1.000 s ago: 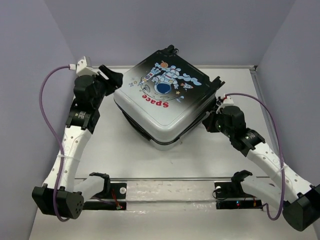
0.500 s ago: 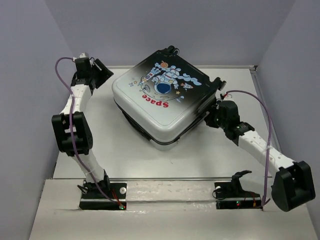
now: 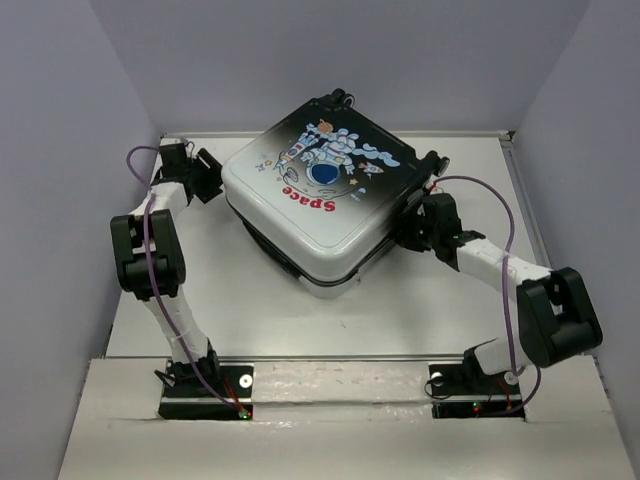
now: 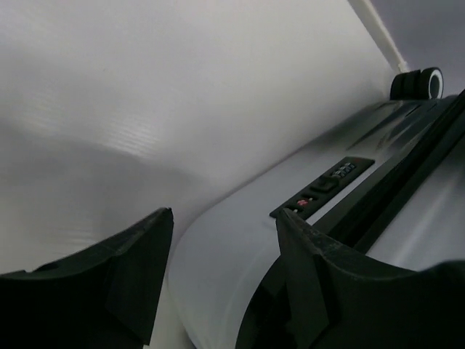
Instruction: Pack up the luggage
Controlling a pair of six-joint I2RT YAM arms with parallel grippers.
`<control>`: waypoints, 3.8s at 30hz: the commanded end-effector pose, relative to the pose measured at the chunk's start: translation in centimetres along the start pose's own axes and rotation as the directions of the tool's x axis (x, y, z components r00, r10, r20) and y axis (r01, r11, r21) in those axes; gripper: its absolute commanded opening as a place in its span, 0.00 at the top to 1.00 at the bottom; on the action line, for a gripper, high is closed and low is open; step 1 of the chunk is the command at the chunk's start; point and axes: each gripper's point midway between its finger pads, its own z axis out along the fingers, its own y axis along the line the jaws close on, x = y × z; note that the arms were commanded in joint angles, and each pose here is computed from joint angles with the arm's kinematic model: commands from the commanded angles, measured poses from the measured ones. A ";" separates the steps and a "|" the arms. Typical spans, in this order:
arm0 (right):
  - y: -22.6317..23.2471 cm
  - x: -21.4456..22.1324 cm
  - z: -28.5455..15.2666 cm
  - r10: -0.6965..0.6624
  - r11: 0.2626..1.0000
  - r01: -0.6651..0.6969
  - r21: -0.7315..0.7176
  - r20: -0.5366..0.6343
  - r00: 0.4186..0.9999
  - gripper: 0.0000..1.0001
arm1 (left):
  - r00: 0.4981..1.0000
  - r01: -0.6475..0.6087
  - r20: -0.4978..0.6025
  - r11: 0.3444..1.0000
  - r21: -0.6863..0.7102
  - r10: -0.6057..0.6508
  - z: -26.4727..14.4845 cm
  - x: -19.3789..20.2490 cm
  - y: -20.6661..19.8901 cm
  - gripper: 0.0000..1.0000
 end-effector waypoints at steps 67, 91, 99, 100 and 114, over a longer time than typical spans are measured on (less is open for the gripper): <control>12.0 1.5 -4.4 -0.294 0.626 0.604 -0.493 0.568 0.769 0.63 | 0.968 -0.179 -0.084 0.881 0.439 0.238 -17.7 26.6 -11.4 0.88; 13.0 13.9 -9.9 -0.348 0.671 0.445 -0.593 0.277 0.895 0.93 | 0.981 -0.130 -0.051 0.831 0.541 0.187 -17.4 25.5 -16.7 0.89; 19.5 19.7 -11.0 -0.435 0.643 0.468 -0.606 0.214 0.875 0.93 | 0.982 -0.128 -0.045 0.817 0.563 0.186 -17.3 26.0 -18.8 0.89; 21.0 19.5 -10.2 -0.415 0.660 0.452 -0.600 0.211 0.885 0.93 | 0.980 -0.128 -0.053 0.817 0.563 0.190 -17.3 26.3 -18.8 0.89; 19.6 13.4 -6.6 -0.035 0.922 0.166 -0.351 0.350 0.936 0.93 | 0.920 -0.392 0.094 0.881 0.267 0.381 -20.5 20.4 -12.0 0.24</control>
